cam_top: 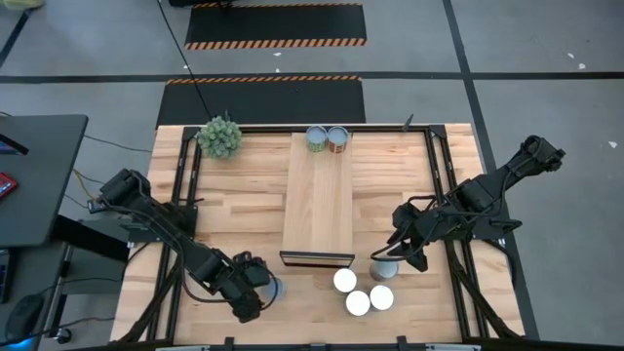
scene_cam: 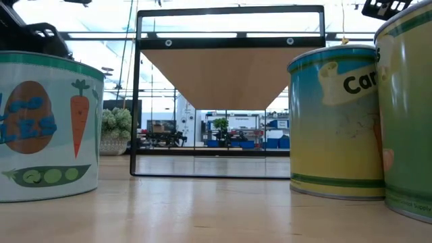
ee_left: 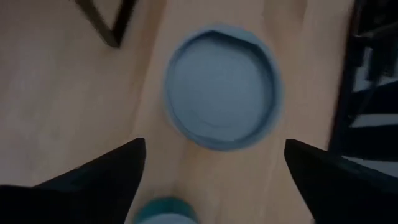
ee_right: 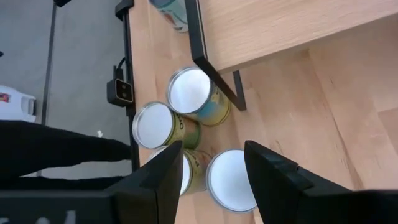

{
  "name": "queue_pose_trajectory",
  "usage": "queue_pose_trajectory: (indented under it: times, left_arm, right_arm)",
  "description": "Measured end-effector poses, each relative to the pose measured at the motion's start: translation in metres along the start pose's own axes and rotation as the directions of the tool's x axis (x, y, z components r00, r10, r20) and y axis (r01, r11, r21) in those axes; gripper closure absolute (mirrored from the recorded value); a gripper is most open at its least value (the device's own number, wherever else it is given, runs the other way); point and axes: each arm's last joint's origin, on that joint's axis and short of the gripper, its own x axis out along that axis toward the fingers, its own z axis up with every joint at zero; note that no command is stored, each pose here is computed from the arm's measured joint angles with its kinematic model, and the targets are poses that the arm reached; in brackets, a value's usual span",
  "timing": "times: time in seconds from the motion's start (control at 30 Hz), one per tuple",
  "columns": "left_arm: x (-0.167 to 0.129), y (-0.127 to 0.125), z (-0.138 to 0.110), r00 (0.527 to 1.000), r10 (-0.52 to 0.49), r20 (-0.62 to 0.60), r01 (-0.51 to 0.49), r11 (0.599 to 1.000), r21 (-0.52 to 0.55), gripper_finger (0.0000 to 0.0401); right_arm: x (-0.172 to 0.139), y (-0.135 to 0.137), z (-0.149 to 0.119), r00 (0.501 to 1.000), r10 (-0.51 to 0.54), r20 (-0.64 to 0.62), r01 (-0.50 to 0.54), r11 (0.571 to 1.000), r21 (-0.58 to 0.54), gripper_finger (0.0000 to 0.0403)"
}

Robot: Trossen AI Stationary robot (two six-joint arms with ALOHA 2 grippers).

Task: Pick and place cans onto a shelf
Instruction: Put the large canned mixed vegetables on the shelf

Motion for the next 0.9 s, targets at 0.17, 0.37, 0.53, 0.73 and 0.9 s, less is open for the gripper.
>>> queue_pose_trajectory:
  times: [0.17, 0.37, 0.53, 0.73, 0.9]
  left_arm:
    - [0.009, -0.003, 0.000, 0.998, 0.002, 0.065, -0.005, 0.999, 0.052, 0.0006]
    - [0.027, -0.008, -0.002, 0.994, 0.026, 0.107, -0.038, 0.992, 0.119, 0.0007]
    - [0.036, -0.008, -0.001, 0.991, 0.038, 0.125, -0.051, 0.993, 0.110, 0.0007]
    - [0.035, -0.011, 0.003, 0.980, 0.037, 0.195, -0.056, 0.994, 0.093, 0.0008]
    - [0.035, -0.011, 0.004, 0.975, 0.046, 0.220, -0.062, 0.996, 0.067, 0.0025]
  right_arm:
    - [0.000, 0.000, 0.000, 1.000, 0.000, 0.000, 0.000, 1.000, 0.001, 0.0225]
    - [0.000, 0.000, 0.000, 1.000, -0.003, -0.003, 0.003, 1.000, 0.008, 0.0225]
    - [0.000, -0.001, -0.001, 1.000, -0.011, -0.009, 0.011, 1.000, 0.006, 0.0225]
    - [0.000, -0.002, -0.001, 1.000, -0.015, -0.013, 0.015, 1.000, -0.002, 0.0225]
    - [0.000, -0.002, -0.001, 1.000, -0.015, -0.013, 0.015, 1.000, -0.003, 0.0225]
